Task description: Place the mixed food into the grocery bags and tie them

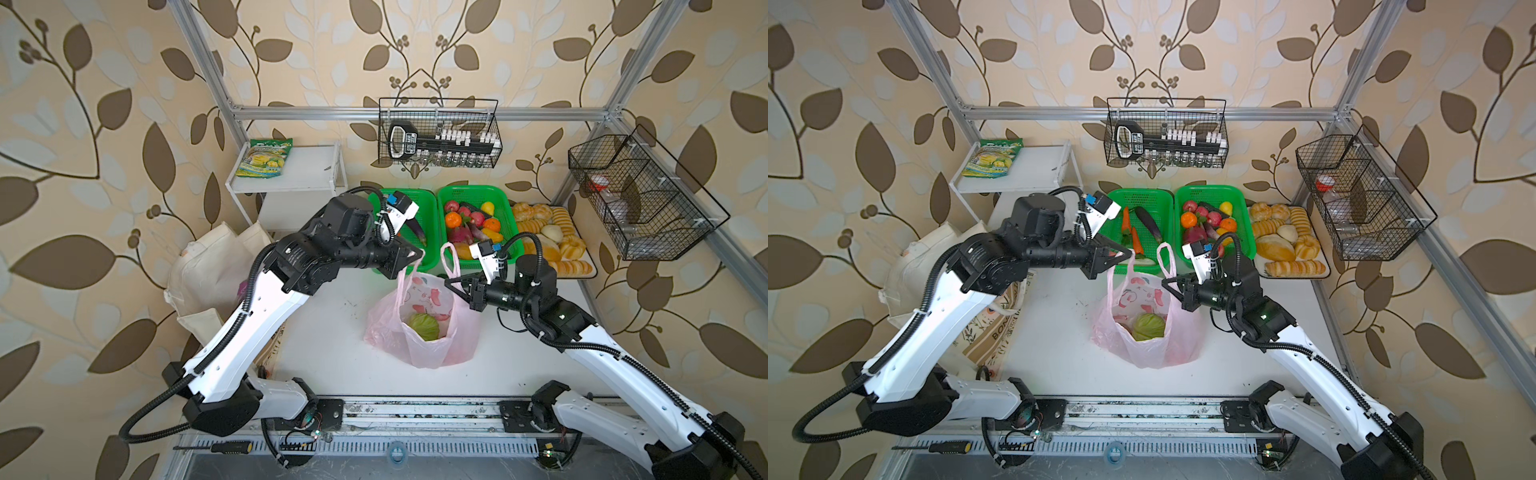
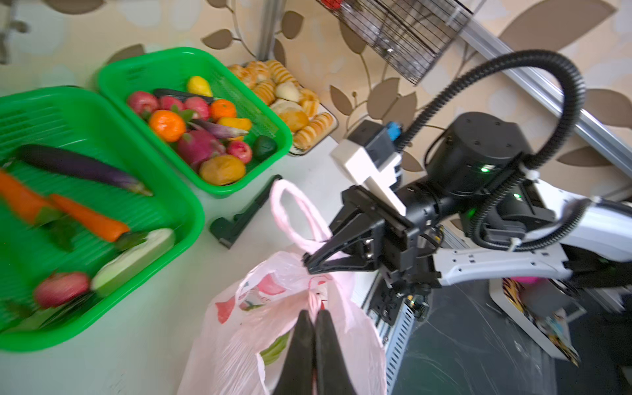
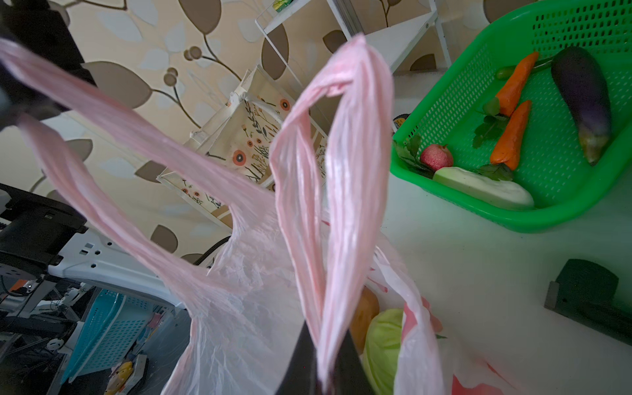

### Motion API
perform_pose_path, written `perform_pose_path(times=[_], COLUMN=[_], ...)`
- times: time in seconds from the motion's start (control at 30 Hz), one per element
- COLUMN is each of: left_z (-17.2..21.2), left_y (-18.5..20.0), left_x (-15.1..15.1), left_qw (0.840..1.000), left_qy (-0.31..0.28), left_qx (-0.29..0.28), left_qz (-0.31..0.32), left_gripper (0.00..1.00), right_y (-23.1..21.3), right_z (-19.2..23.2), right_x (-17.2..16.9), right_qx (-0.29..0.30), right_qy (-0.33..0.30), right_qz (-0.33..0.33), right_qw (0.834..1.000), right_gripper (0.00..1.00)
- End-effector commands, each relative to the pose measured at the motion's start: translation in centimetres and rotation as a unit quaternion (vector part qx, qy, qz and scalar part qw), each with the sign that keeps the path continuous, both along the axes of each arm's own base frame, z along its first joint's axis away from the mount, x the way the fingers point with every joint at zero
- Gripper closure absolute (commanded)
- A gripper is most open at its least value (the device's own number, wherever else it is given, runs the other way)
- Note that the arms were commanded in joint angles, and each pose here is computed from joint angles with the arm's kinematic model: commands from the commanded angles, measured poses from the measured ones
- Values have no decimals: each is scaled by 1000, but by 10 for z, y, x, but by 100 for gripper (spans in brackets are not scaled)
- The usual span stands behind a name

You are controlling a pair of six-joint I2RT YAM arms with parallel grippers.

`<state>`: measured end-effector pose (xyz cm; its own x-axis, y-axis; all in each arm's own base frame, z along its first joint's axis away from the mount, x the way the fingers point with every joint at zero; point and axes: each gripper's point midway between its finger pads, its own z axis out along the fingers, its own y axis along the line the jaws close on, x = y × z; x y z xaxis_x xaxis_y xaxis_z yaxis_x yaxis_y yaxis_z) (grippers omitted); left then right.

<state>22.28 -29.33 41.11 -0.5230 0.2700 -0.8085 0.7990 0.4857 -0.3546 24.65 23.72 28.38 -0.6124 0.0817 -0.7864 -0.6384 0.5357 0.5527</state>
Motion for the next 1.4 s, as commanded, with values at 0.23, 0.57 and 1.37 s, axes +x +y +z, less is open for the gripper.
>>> perform_pose_path(times=[0.23, 0.57, 1.37], left_z=[-25, -26, -38], left_y=[-65, -84, -108], left_x=[-41, -10, -13], left_qw=[978, 991, 983], left_qy=[-4, 9, 67], left_qx=[32, 19, -9], left_qz=[-204, -133, -169], left_gripper=[100, 100, 100], right_y=[11, 10, 11], right_z=[17, 13, 24], right_x=[-2, -14, -41], right_qx=[26, 43, 83], right_qy=[-6, -22, -111], right_qz=[29, 50, 117], right_qw=[999, 998, 983], right_gripper=[90, 85, 31])
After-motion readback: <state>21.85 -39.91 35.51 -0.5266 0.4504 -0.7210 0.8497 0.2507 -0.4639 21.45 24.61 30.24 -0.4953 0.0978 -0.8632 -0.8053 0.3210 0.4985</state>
